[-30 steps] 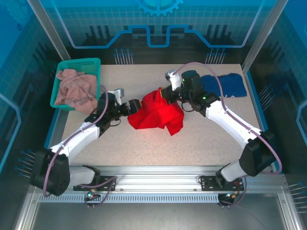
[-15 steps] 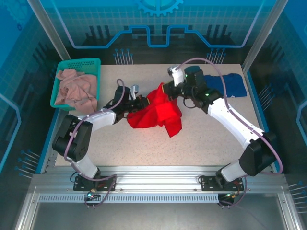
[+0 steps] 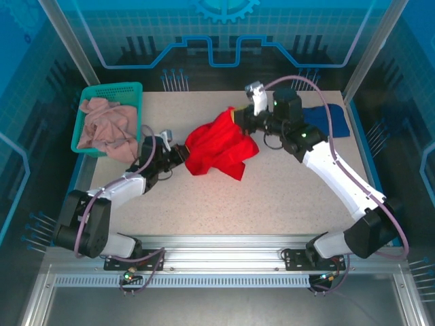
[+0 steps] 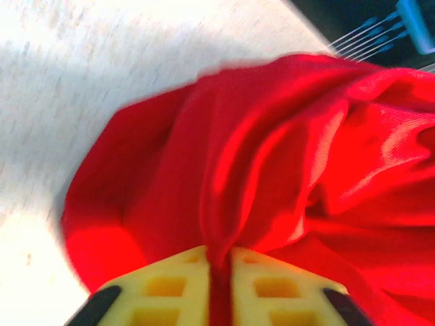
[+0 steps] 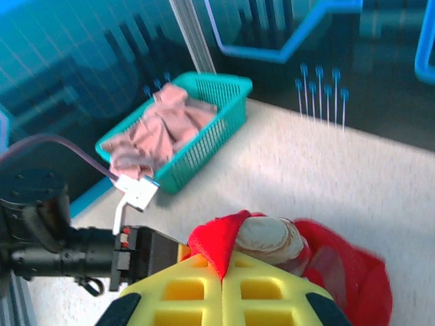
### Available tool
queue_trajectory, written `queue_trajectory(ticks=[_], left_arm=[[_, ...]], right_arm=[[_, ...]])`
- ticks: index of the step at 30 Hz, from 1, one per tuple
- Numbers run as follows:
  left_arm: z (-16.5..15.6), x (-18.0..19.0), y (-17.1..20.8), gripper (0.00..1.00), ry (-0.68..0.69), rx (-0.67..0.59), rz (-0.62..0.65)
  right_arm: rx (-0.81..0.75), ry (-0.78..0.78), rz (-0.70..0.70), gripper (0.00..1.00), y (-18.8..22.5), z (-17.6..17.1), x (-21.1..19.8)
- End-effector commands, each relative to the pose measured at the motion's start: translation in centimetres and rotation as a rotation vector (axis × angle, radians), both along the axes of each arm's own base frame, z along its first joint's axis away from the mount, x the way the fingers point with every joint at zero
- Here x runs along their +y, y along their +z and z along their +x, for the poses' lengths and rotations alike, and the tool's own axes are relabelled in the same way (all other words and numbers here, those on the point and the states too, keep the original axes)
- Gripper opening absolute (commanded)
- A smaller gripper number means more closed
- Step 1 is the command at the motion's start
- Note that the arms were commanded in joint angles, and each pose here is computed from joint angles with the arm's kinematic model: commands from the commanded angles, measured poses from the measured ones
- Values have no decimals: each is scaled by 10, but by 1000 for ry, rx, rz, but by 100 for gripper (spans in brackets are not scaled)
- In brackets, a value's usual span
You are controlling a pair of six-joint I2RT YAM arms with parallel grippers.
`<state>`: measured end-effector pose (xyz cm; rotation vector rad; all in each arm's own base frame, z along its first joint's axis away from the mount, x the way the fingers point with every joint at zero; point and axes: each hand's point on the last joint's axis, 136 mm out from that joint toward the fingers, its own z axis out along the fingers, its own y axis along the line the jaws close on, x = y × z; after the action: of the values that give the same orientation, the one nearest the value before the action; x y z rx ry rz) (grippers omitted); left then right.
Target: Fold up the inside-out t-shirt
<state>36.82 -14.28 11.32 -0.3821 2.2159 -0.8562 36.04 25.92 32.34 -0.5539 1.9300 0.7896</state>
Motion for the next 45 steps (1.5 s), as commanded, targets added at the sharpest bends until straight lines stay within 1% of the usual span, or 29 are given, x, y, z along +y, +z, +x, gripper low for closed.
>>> queue_trajectory(ticks=[1, 2, 4, 6, 9, 13, 17, 21, 23, 24, 25, 26, 27, 29, 30, 32, 34, 36, 37, 39, 41, 43, 45], left_arm=[[-32, 6, -36, 33, -36, 66, 165], [-38, 8, -39, 42, -39, 77, 184], [-49, 10, -38, 53, -39, 78, 213], [-56, 7, -29, 60, -53, 47, 234], [-62, -21, -4, 69, -177, -28, 285], [-66, -63, 12, 71, -346, -67, 393], [-66, -95, 12, 72, -468, -96, 486], [-49, -99, -12, 72, -493, 14, 611], [-42, -104, -26, 67, -519, 66, 647], [-38, -105, -32, 59, -523, 89, 671], [-31, -103, -35, 48, -506, 109, 701], [-24, -102, -33, 38, -488, 111, 717], [-15, -103, -25, 27, -472, 94, 708], [3, -101, 4, 0, -410, 34, 643], [14, -97, 26, 0, -366, -11, 588], [28, -88, 75, 0, -296, -109, 456], [38, -67, 134, 0, -203, -232, 295], [38, -37, 178, 0, -103, -340, 176], [33, -20, 196, 0, -49, -393, 133], [18, 2, 208, 0, 10, -449, 105], [0, 7, 189, 0, 5, -426, 104], [-18, 3, 146, 0, -46, -331, 91], [-40, 1, 90, 0, -87, -193, 100]], right_arm=[[191, -32, -95, 0, -89, -25, -17], [235, -38, -126, 0, -111, -35, -22], [324, -41, -194, 0, -157, -62, -30], [391, -49, -228, 0, -189, -85, -37], [453, -63, -247, 0, -216, -105, -43], [491, -89, -260, 0, -230, -114, -47], [477, -112, -266, 1, -228, -110, -50], [449, -121, -264, 1, -220, -105, -50], [429, -147, -273, 1, -213, -98, -55], [415, -165, -270, 1, -206, -94, -57], [398, -185, -256, 0, -195, -87, -60], [372, -199, -231, 0, -181, -80, -61], [332, -210, -194, 0, -162, -71, -61], [245, -211, -110, 0, -119, -56, -58], [180, -201, -58, 0, -87, -47, -53], [73, -178, 6, 0, -34, -38, -47], [-50, -153, 47, 0, 19, -36, -44], [-157, -139, 64, 0, 57, -43, -47], [-202, -130, 64, 0, 68, -49, -50], [-233, -107, 40, 0, 63, -59, -53], [-175, -83, 2, 0, 31, -67, -54], [-43, -71, -55, 0, -23, -75, -55], [110, -78, -118, 0, -86, -88, -60]])
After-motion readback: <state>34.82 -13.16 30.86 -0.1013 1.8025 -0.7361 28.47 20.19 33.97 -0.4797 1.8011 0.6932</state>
